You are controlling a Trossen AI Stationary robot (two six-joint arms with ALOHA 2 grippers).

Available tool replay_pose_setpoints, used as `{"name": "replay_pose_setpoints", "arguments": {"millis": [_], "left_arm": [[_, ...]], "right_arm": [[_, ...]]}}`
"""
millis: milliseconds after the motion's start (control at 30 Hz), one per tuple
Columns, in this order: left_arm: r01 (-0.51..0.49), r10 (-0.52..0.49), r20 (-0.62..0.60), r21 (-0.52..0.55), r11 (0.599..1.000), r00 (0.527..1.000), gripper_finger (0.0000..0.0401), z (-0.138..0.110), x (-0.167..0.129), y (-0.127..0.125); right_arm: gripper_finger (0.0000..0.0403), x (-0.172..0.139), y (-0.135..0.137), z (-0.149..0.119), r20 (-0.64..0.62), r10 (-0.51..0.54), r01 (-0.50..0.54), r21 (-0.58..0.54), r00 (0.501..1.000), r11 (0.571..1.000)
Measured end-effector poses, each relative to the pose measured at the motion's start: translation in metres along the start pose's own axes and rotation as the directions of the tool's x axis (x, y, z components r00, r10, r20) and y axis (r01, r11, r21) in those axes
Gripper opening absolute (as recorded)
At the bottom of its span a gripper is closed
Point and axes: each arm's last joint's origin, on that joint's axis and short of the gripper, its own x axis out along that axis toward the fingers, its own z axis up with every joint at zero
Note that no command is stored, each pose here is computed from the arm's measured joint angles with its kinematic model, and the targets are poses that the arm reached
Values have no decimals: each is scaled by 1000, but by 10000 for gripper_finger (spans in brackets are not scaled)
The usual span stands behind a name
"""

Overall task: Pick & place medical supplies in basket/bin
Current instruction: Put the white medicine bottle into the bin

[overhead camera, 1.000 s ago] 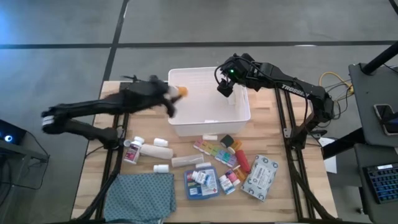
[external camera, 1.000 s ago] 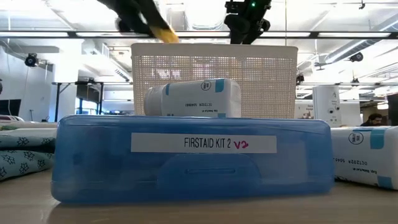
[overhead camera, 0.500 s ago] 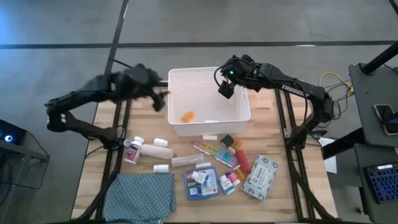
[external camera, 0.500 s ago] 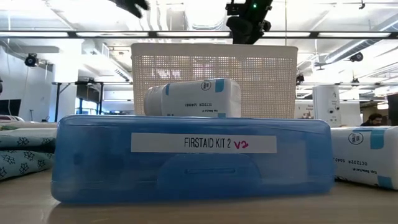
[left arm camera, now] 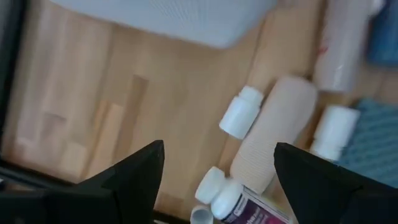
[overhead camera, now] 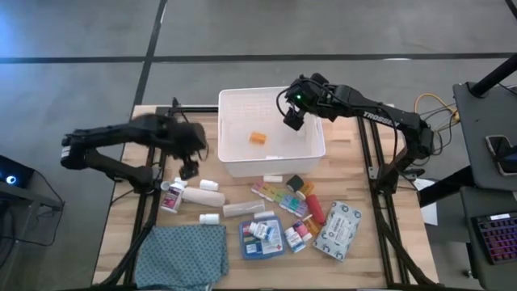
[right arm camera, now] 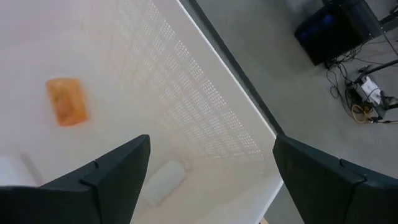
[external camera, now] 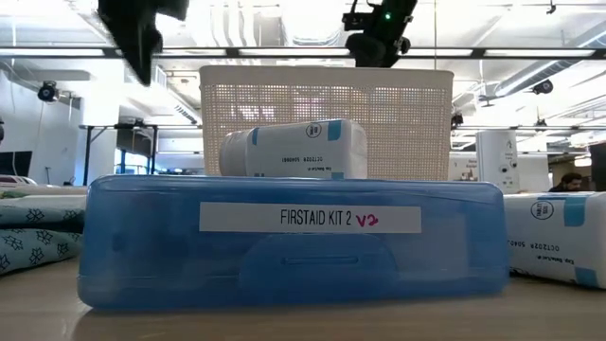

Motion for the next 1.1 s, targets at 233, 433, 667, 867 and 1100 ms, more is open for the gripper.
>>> {"name": "replay_pose_setpoints", "arguments": {"millis": [233,433,667,867,1100], "left_arm": [[26,-25,-12,41,999,1000,281,-14,70,-26],[51,-52,54,28,998,997,281,-23,107,-36],[55,-57,96,25,998,994,281,-38,141,-36],[65,-68,132,22,998,989,281,-45,156,-36],[58,-60,109,24,998,992,269,-53,175,-36]], "right_arm": [[329,3,2,-4,-24,1,-2,-42,1000,999],[329,3,2,-4,-24,1,-3,-80,1000,997],[329,3,2,-4,-21,1,-3,-112,1000,994],[329,3,0,-3,-20,-2,0,-112,1000,994],[329,4,-1,-3,-21,-6,3,-107,1000,994]]}}
